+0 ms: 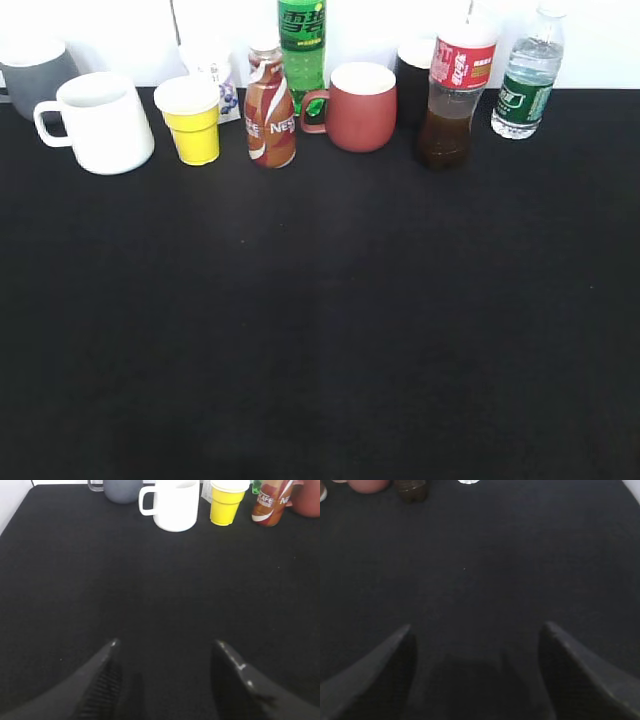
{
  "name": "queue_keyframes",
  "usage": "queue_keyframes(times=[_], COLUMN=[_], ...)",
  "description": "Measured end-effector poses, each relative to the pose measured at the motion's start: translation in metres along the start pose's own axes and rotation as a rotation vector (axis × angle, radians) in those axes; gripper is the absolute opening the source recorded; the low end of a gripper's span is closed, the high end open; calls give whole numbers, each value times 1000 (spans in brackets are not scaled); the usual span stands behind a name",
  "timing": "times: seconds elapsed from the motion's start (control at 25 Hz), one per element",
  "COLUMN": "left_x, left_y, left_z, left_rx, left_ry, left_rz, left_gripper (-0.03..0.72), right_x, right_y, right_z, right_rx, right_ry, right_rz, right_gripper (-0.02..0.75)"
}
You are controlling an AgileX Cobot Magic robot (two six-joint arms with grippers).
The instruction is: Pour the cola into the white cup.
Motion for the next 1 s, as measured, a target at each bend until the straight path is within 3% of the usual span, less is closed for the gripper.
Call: queue_keyframes(times=[0.24, 0.56, 1.0], left_x=[0, 0, 0], left_y=[0, 0, 0], left_z=[0, 0, 0], left_rx=[0, 0, 0], left_ry=[0, 0, 0], left_rz=[0, 0, 0], left_gripper=[379, 239, 233], right_x=[0, 0, 0], right_y=[-1, -1, -1], right_z=[0, 0, 0], right_rx=[13, 13, 13], right_ry=[3, 3, 3], right_rz=[-28, -28, -28], right_gripper=[575, 574, 574])
Point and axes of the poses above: a point on each arm's last joint axis where the gripper is mounted, x pointing out along that axis toward the gripper, y along the wrist's bending axis when the last joint is at zero, z = x × y, the point moved 5 cm from there along x, pointing out along that axis toward the gripper, and after that the axes turned 12 degrees about -x, right-handed, at the moved point
